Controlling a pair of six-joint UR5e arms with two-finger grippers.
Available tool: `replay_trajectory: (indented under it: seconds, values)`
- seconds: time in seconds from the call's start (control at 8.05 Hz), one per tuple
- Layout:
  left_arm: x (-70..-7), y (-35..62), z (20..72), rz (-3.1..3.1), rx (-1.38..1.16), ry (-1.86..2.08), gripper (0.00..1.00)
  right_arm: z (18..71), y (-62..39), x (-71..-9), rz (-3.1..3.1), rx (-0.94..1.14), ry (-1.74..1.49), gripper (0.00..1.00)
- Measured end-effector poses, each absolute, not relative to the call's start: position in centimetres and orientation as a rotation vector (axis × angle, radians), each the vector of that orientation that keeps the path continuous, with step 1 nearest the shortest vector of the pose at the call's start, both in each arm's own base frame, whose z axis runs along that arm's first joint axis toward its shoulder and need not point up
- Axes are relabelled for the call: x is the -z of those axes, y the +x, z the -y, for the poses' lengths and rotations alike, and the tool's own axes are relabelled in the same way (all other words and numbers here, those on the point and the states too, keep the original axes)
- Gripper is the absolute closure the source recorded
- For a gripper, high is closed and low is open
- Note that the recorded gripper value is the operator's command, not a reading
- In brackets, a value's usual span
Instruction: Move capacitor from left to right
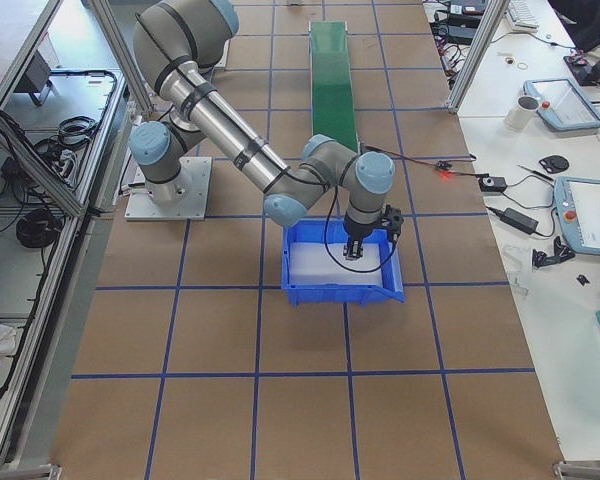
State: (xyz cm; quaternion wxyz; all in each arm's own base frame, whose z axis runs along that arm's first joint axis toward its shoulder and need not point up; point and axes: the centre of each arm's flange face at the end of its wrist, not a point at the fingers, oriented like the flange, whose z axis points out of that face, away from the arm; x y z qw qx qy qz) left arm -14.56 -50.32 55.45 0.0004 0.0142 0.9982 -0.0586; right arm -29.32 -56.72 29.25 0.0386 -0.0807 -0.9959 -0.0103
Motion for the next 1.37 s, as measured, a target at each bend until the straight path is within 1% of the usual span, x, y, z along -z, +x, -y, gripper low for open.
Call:
replay_trajectory:
  seconds: [0.25,0.37,0.5,0.62,1.12,1.37]
  values:
    - [-55.4,-14.6,50.3,-3.135,0.184,0.045,0.0,57.2,-29.0,-27.1,3.098,0.06,-0.193,1.0]
    - [-55.4,-14.6,50.4,-3.135,0.184,0.045,0.0,57.0,-28.8,-25.6,3.115,0.095,-0.16,0.93]
    - [-55.4,-14.6,50.4,-3.135,0.184,0.045,0.0,56.9,-28.7,-24.2,3.129,0.131,-0.143,0.68]
    - [-55.4,-14.6,50.4,-3.135,0.184,0.045,0.0,56.7,-28.6,-23.4,3.137,0.151,-0.124,0.01]
    - [-55.3,-14.6,50.5,-3.135,0.184,0.045,0.0,56.3,-29.2,-23.7,3.111,0.176,0.099,0.0]
    - [-55.4,-14.6,50.4,-3.135,0.19,0.045,0.0,56.0,-29.7,-26.0,3.051,0.177,0.197,0.0]
